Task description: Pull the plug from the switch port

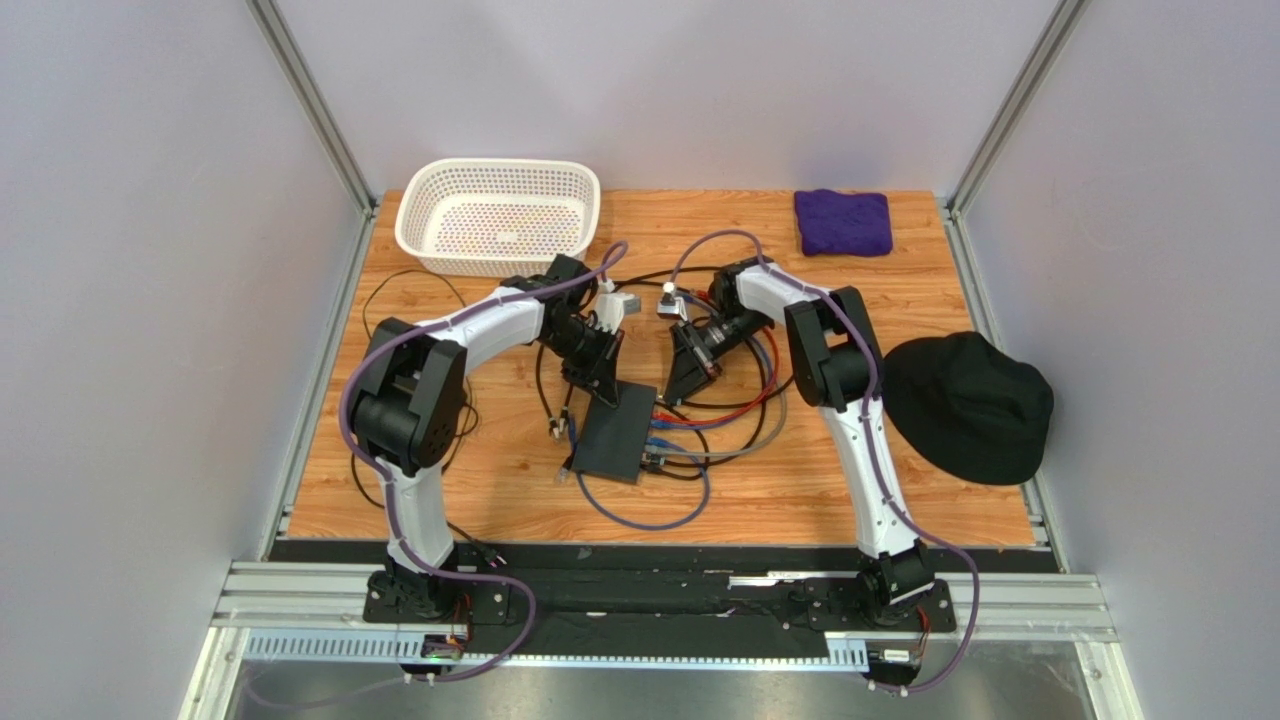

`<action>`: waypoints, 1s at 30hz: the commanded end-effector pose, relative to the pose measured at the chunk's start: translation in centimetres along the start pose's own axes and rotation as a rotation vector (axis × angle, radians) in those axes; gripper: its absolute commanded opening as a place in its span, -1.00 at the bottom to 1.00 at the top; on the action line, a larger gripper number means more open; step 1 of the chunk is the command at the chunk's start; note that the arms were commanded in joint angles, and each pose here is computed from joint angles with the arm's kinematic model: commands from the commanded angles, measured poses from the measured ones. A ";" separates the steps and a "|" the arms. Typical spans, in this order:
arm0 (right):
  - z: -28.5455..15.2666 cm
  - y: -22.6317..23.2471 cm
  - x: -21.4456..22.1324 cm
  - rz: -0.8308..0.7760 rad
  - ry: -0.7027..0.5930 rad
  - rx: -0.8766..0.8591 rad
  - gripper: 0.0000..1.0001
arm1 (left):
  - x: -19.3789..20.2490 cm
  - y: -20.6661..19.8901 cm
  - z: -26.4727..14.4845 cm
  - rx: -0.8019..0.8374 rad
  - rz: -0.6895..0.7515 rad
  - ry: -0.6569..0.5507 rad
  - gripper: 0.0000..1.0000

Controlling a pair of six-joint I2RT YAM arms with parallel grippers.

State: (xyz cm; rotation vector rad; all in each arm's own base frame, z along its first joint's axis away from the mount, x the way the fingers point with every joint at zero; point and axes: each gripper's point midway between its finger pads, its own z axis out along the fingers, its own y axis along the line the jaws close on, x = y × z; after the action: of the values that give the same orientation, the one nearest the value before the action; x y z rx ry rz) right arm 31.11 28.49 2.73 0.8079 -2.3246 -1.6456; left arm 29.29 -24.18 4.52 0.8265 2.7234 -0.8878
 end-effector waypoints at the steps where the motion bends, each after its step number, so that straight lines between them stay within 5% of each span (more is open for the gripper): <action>1: -2.5 0.5 1.7 -0.074 0.060 0.123 -1.00 | 4.0 5.5 2.0 -0.219 0.043 0.130 -1.00; 6: -7.2 1.6 0.7 -0.186 0.045 0.210 -1.00 | 3.1 4.8 1.2 -0.214 0.042 0.098 -1.00; 12: -13.6 4.2 -3.6 -0.250 -0.148 0.287 -1.00 | 1.3 3.8 -0.5 -0.220 0.069 0.040 -1.00; 25: -28.0 -4.6 -10.0 -0.188 -0.510 0.859 -0.98 | -1.0 2.5 -2.5 -0.213 0.146 -0.047 -1.00; 30: -26.8 -5.4 -11.8 -0.196 -0.524 0.876 -0.10 | -0.2 2.0 -3.1 -0.205 0.166 -0.046 -1.00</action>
State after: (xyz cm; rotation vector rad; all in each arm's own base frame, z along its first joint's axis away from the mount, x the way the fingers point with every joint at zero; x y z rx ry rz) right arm 51.48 9.99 8.60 0.7816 -3.3884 -0.9791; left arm 30.92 -22.24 5.13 0.9065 2.6479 -0.6357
